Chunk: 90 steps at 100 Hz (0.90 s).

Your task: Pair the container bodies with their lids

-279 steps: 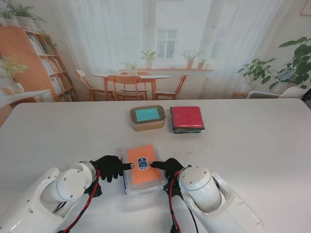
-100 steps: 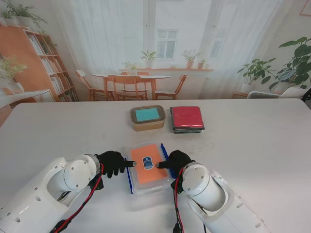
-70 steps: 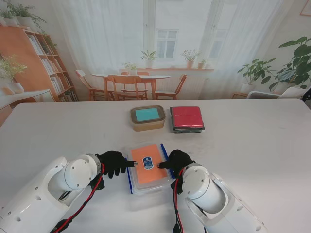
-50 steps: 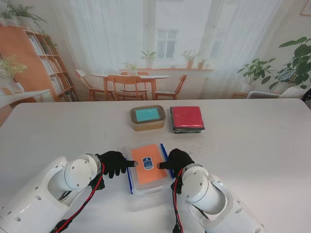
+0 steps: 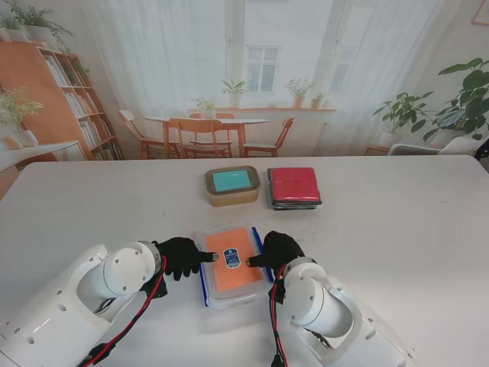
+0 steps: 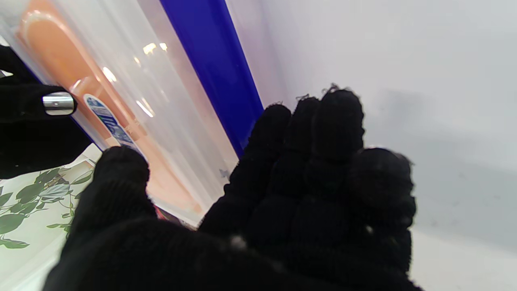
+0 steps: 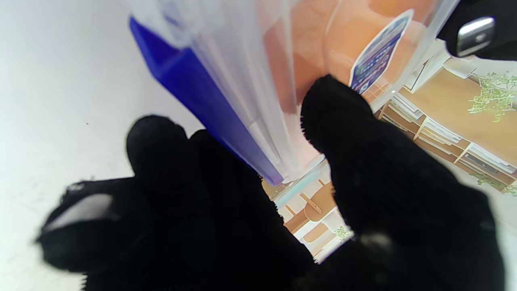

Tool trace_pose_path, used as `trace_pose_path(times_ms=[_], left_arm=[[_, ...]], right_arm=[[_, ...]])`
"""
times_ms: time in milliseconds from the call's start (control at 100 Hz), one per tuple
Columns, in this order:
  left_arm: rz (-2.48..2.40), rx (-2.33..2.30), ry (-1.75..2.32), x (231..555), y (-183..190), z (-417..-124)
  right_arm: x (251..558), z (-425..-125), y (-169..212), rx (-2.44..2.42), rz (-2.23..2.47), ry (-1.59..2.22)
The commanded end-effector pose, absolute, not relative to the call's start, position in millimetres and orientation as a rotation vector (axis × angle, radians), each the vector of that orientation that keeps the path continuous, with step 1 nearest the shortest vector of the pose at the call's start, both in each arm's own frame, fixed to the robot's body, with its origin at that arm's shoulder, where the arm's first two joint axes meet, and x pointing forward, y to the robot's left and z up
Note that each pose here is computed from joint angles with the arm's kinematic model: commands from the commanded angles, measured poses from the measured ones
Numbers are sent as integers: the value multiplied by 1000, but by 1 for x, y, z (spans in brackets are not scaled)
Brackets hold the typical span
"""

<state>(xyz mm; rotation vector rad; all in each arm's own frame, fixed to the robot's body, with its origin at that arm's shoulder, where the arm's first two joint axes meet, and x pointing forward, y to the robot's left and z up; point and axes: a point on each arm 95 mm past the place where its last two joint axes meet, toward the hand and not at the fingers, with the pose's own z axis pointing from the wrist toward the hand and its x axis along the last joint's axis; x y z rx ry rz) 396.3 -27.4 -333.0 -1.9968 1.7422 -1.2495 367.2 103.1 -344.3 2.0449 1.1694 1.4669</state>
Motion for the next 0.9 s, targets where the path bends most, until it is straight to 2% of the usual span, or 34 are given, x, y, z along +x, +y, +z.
trace_pose_path(times_ms=[0,890], left_arm=[[-1272,-2003,1758,395,-36,-333],[-1330,-2010,1806,395,-55,-327]], right_arm=[[364,-344,112,2049,1493,1207],[363,-335,130,1987,1613,1214]])
